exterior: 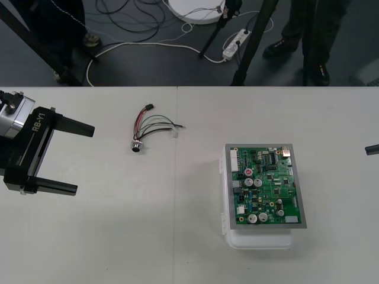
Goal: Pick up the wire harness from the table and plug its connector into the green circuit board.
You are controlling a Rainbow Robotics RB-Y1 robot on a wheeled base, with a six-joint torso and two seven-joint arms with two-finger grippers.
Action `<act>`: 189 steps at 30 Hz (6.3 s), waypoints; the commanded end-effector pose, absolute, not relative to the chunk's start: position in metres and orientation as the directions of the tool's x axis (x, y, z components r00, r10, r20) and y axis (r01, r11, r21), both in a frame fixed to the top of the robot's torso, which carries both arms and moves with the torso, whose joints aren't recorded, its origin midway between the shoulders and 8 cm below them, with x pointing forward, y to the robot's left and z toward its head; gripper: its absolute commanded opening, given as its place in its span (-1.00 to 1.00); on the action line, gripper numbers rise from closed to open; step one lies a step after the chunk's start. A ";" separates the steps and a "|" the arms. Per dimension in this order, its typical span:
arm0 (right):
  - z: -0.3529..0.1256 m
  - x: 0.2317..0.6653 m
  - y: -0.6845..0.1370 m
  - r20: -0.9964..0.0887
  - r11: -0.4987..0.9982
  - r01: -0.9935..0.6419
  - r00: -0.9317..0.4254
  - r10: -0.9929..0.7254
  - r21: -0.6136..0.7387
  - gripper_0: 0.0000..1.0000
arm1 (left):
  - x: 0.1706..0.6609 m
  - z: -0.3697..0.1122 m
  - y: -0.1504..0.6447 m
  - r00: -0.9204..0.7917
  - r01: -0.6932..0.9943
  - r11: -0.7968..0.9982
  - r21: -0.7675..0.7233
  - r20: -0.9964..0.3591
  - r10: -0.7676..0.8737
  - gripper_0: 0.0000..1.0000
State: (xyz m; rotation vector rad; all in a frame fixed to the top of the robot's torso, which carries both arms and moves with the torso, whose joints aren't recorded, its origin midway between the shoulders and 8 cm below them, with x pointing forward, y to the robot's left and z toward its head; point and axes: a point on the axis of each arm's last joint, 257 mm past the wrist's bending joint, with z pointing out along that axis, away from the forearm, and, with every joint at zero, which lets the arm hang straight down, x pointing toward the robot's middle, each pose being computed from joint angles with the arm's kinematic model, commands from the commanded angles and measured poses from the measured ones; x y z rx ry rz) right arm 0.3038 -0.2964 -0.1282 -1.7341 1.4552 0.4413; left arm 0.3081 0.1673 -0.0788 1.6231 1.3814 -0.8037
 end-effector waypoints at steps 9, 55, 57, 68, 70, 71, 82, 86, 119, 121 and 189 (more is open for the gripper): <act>-0.133 0.296 -0.293 -0.734 0.008 -0.950 0.235 -0.637 -0.311 1.00 | 0.314 -0.068 0.165 0.258 0.963 -0.043 0.267 -0.862 0.435 1.00; -0.133 0.296 -0.293 -0.734 0.008 -0.950 0.235 -0.637 -0.311 1.00 | 0.314 -0.068 0.165 0.258 0.963 -0.043 0.267 -0.862 0.435 1.00; -0.133 0.296 -0.293 -0.734 0.008 -0.950 0.235 -0.637 -0.311 1.00 | 0.314 -0.068 0.165 0.258 0.963 -0.043 0.267 -0.862 0.435 1.00; -0.133 0.296 -0.293 -0.734 0.008 -0.950 0.235 -0.637 -0.311 1.00 | 0.314 -0.068 0.165 0.258 0.963 -0.043 0.267 -0.862 0.435 1.00; -0.133 0.296 -0.293 -0.734 0.008 -0.950 0.235 -0.637 -0.311 1.00 | 0.314 -0.068 0.165 0.258 0.963 -0.043 0.267 -0.862 0.435 1.00; -0.133 0.296 -0.293 -0.734 0.008 -0.950 0.235 -0.637 -0.311 1.00 | 0.314 -0.068 0.165 0.258 0.963 -0.043 0.267 -0.862 0.435 1.00; -0.133 0.296 -0.293 -0.734 0.008 -0.950 0.235 -0.637 -0.311 1.00 | 0.314 -0.068 0.165 0.258 0.963 -0.043 0.267 -0.862 0.435 1.00; -0.133 0.296 -0.293 -0.734 0.008 -0.950 0.235 -0.637 -0.311 1.00 | 0.314 -0.068 0.165 0.258 0.963 -0.043 0.267 -0.862 0.435 1.00; -0.140 0.271 -0.280 -0.857 0.044 -0.984 0.128 -0.499 -0.173 1.00 | 0.335 -0.106 0.172 0.083 0.989 0.066 0.133 -0.862 0.500 1.00; -0.130 0.263 -0.278 -0.889 0.038 -0.991 0.100 -0.447 -0.130 1.00 | 0.345 -0.103 0.170 0.067 0.987 0.088 0.132 -0.851 0.522 1.00; -0.145 0.306 -0.250 -0.930 0.015 -0.930 0.367 -0.017 -0.367 1.00 | 0.523 -0.240 0.149 -0.652 0.689 0.717 0.101 -0.345 0.675 1.00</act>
